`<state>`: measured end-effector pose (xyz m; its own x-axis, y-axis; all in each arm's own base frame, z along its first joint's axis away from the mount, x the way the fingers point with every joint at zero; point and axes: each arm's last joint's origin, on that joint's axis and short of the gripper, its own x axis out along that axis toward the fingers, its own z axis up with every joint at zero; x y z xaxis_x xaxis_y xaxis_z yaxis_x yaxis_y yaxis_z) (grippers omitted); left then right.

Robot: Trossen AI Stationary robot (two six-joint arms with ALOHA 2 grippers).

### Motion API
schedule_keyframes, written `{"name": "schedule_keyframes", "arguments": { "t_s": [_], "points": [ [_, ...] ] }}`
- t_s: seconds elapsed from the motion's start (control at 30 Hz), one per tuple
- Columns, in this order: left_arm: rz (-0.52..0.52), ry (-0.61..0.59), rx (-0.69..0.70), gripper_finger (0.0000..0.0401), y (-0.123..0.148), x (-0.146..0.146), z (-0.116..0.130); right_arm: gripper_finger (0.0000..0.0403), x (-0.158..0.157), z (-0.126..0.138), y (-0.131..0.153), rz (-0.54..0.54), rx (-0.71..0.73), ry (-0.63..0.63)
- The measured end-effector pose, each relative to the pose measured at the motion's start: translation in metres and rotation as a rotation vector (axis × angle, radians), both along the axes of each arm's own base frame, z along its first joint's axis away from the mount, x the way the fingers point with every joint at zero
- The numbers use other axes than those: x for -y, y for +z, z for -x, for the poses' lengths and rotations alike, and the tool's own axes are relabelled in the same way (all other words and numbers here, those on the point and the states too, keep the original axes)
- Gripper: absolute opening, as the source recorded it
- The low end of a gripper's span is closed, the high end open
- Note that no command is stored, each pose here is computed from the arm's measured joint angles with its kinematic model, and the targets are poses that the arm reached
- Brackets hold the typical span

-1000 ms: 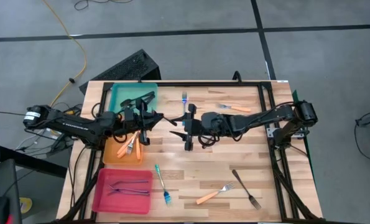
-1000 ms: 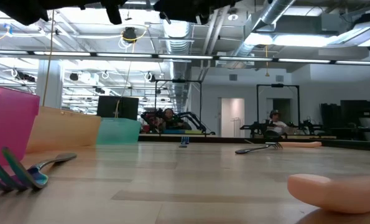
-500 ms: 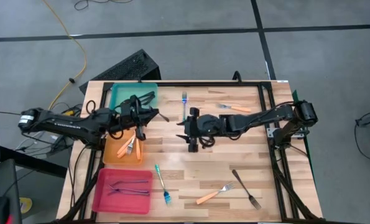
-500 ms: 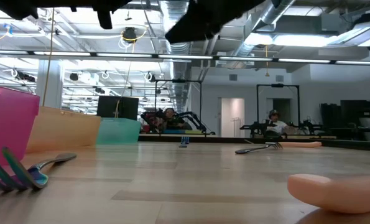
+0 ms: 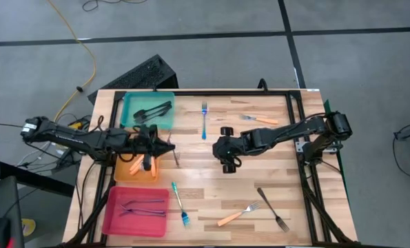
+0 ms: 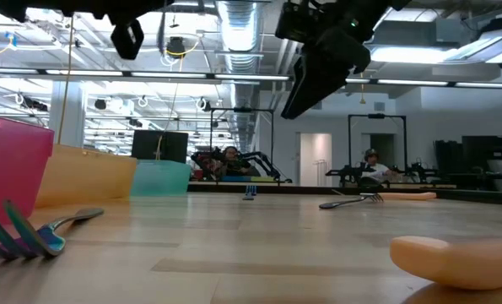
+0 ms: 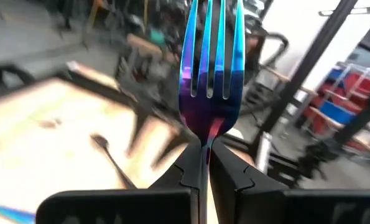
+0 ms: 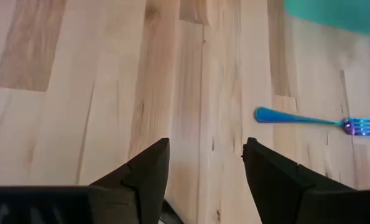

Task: Sort silverware by color (type)
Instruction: Put the blue fork into the red bin

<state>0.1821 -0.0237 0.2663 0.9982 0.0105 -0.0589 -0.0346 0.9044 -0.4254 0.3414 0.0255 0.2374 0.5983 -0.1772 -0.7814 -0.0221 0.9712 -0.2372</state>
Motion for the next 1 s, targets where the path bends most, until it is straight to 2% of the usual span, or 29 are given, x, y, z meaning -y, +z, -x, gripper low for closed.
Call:
{"name": "schedule_keyframes", "arguments": {
  "t_s": [0.17, 0.5, 0.6, 0.73, 1.0],
  "points": [
    [0.073, -0.055, -0.118, 0.0, 0.013, 0.019, -0.005, 0.0223, 0.002, 0.0, 0.0, -0.001, -0.001, -0.006],
    [0.024, -0.104, -0.538, 0.0, 0.053, 0.071, -0.022, 0.0223, 0.004, 0.0, -0.001, -0.021, 0.001, -0.042],
    [0.037, -0.106, -0.664, 0.0, 0.05, 0.088, -0.025, 0.0223, 0.004, 0.002, -0.007, -0.023, -0.009, -0.045],
    [0.073, -0.088, -0.805, 0.0, 0.034, 0.11, -0.025, 0.0223, 0.004, 0.008, -0.019, -0.029, -0.039, -0.059],
    [0.245, -0.062, -0.943, 0.0, 0.011, 0.15, -0.016, 0.0223, 0.005, 0.013, -0.034, -0.037, -0.039, -0.072]
  ]
}}
